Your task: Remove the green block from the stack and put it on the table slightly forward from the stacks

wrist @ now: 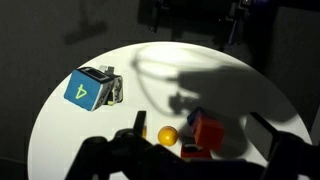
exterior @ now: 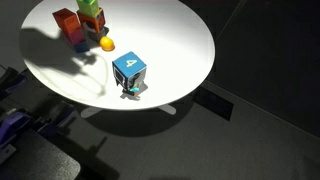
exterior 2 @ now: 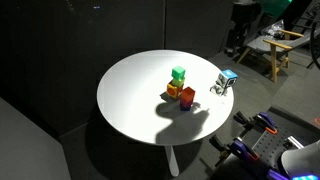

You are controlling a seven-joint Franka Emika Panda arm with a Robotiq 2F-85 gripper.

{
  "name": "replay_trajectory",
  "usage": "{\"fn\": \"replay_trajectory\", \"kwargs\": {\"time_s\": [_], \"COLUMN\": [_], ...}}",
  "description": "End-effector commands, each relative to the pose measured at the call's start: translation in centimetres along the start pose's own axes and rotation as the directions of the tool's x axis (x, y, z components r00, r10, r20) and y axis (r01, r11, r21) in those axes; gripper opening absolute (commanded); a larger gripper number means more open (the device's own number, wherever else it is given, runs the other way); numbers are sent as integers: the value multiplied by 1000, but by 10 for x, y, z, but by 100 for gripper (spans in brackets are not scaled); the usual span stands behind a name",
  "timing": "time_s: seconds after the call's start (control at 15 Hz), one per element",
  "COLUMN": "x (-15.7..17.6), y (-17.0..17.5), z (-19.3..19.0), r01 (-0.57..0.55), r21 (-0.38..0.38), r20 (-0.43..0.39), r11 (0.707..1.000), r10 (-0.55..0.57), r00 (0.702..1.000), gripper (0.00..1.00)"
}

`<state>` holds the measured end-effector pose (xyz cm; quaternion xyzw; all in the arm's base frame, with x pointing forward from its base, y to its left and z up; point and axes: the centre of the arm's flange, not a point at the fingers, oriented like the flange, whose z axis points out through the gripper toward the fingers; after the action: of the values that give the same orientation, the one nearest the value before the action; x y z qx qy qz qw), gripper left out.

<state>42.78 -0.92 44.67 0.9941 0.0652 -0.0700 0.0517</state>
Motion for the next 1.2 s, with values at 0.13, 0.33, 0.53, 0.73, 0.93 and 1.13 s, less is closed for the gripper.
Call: {"fn": "replay_trajectory", "kwargs": {"time_s": [0.13, 0.33, 0.53, 0.73, 0.93, 1.13], "x": [0, 0, 2, 2, 6, 13], "y": [0, 0, 4, 14, 26, 32], "z": [0, 0, -3, -8, -12, -12], "r01": [0, 0, -6, -17, -17, 3], "r21": [0, 0, 3, 17, 38, 44], "r20": [-1, -1, -3, -7, -17, -29], "r11": [1000, 1000, 1000, 1000, 999, 999], "r10": [0, 0, 6, 17, 18, -2], "r00": [1000, 1000, 1000, 1000, 1000, 1000], "gripper": [100, 100, 100, 100, 100, 100]}}
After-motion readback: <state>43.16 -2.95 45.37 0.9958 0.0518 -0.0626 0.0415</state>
